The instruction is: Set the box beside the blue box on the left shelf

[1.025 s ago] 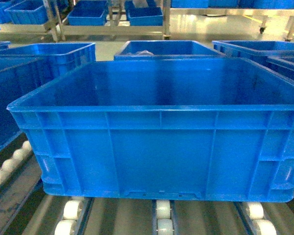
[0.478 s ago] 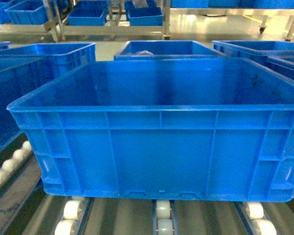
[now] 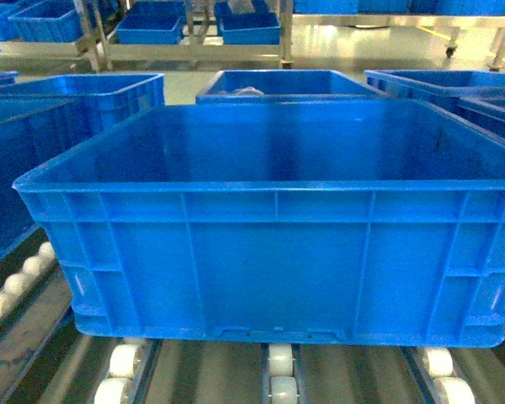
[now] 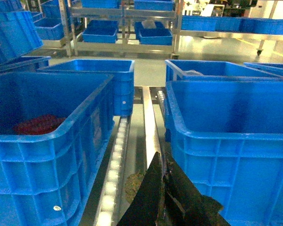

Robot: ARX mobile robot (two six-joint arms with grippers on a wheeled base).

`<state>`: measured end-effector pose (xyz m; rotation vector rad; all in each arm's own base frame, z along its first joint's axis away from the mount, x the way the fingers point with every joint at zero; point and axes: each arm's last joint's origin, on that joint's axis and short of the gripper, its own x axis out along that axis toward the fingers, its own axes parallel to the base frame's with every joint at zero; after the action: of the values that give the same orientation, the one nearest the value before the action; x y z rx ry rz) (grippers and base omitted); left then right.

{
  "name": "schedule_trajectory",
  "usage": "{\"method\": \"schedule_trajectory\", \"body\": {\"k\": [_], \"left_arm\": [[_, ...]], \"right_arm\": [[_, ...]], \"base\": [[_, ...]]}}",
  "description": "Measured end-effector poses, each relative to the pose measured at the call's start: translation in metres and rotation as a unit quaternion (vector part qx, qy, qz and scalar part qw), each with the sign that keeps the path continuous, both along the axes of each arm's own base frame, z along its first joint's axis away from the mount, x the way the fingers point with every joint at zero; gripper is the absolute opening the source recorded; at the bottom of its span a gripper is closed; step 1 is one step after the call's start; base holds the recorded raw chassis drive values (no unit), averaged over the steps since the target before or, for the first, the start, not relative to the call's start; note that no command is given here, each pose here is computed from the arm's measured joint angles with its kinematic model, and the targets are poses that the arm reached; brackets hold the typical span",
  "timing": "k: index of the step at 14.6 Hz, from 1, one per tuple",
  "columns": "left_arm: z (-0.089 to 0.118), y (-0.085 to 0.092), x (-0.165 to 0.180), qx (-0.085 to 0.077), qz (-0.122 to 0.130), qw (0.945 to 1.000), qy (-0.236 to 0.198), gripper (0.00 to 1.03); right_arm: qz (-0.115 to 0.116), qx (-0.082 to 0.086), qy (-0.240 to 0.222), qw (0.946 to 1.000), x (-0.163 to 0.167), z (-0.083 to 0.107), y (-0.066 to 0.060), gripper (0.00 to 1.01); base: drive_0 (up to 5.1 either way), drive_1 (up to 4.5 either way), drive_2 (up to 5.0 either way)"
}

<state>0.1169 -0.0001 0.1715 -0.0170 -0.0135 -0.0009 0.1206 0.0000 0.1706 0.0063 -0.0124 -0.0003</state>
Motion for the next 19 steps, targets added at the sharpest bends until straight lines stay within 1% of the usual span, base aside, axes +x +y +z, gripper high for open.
{"method": "schedule_trajectory", "body": {"k": [6,7,8,9,10,11,12,13,15,16,19], "left_arm": [[0.0,0.0,-0.008,0.0,0.0,1.0,-0.001,0.02],[-0.002,0.0,-0.01,0.0,0.0,1.0,0.005,0.02],[-0.007,0.0,-0.018,0.0,0.0,0.9997,0.023,0.02],[-0.001,0.0,-0.02,0.001,0.0,1.0,-0.007,0.02],[-0.005,0.0,-0.02,0.001,0.001,0.9999,0.012,0.02],[-0.004,0.0,-0.02,0.001,0.0,1.0,0.006,0.02],[-0.004,0.0,-0.02,0.001,0.002,1.0,0.007,0.02],[-0.004,0.0,-0.02,0.001,0.001,1.0,0.005,0.05],[-0.004,0.0,-0.02,0.001,0.0,1.0,0.006,0.33],[-0.004,0.0,-0.02,0.002,0.0,1.0,0.005,0.98],[-0.004,0.0,-0.02,0.002,0.0,1.0,0.005,0.98]], "right_arm": [[0.0,0.0,-0.001,1.0,-0.01,0.0,0.0,0.02],[0.0,0.0,0.0,1.0,-0.011,0.0,0.0,0.02],[0.0,0.0,0.0,1.0,-0.012,0.0,0.0,0.02],[0.0,0.0,0.007,1.0,-0.014,-0.002,0.0,0.02],[0.001,0.0,0.024,0.9997,-0.021,-0.007,0.0,0.02],[0.0,0.0,-0.007,1.0,-0.024,0.0,0.0,0.02],[0.001,0.0,0.008,1.0,-0.023,-0.004,0.0,0.02],[0.0,-0.001,0.001,1.0,-0.023,-0.003,0.0,0.06],[0.0,-0.001,0.005,1.0,-0.023,-0.004,0.0,0.32],[0.0,-0.001,0.005,1.0,-0.023,-0.004,0.0,0.98],[0.0,-0.001,0.005,1.0,-0.023,-0.004,0.0,0.98]], "base": [[0.0,0.0,0.0],[0.0,0.0,0.0],[0.0,0.0,0.0],[0.0,0.0,0.0],[0.0,0.0,0.0],[0.0,0.0,0.0],[0.0,0.0,0.0],[0.0,0.0,0.0],[0.0,0.0,0.0],[0.0,0.0,0.0],[0.0,0.0,0.0]]}}
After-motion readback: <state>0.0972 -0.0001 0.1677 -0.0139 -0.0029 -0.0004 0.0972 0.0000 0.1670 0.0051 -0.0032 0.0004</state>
